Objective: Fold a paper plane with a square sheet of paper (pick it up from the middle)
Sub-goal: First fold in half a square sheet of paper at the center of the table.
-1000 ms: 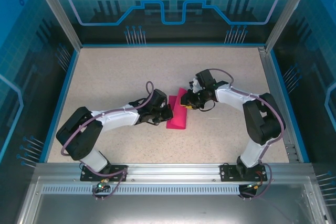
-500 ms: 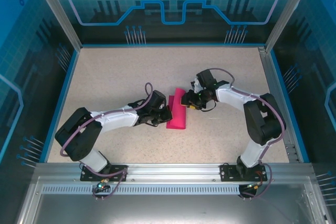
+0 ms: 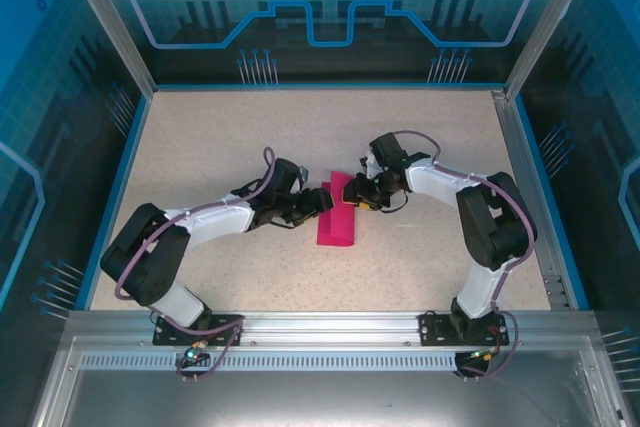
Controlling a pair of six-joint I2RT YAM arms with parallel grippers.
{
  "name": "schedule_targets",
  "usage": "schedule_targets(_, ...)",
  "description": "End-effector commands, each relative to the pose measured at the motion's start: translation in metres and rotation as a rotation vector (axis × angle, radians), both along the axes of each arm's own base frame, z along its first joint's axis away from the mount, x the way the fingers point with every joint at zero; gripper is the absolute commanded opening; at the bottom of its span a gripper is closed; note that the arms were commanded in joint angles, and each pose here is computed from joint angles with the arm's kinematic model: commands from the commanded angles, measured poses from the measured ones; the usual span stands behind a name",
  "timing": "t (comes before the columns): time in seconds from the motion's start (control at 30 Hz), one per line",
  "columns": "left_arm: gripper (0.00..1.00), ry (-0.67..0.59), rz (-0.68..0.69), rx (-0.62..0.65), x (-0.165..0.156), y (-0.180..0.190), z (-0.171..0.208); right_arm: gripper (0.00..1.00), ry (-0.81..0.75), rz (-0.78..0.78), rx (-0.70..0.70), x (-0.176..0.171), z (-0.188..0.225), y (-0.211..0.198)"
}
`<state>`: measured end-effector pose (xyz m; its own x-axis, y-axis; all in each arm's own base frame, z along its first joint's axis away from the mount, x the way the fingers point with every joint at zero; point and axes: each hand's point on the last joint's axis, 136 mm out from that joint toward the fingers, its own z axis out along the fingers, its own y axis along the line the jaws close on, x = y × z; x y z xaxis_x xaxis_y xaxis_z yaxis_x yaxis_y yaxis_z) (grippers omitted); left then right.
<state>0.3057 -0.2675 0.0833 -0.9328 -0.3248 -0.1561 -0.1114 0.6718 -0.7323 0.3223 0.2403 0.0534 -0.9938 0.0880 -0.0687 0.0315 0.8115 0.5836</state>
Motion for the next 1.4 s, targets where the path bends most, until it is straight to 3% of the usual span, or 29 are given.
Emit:
schedule_targets(0.0, 0.61, 0.022, -0.057, -0.124, 0.004, -0.011, 0.008, 0.4, 0.011, 0.035, 0.008, -0.005, 0.002, 0.007)
schedule_targets(0.13, 0.56, 0.036, -0.087, -0.176, 0.01, -0.021, 0.01, 0.4, 0.01, 0.029, 0.009, -0.004, 0.002, 0.007)
schedule_targets(0.9, 0.11, 0.056, -0.102, -0.104, 0.016, -0.018, -0.005, 0.42, 0.004, 0.023, 0.02, -0.005, 0.006, 0.009)
schedule_targets(1.03, 0.06, 0.044, -0.113, -0.075, 0.018, -0.011, -0.005, 0.43, -0.007, 0.022, 0.021, -0.005, 0.012, 0.008)
schedule_targets(1.37, 0.06, 0.033, -0.164, -0.023, 0.024, 0.008, -0.017, 0.5, -0.101, -0.022, 0.087, -0.005, 0.044, 0.003)
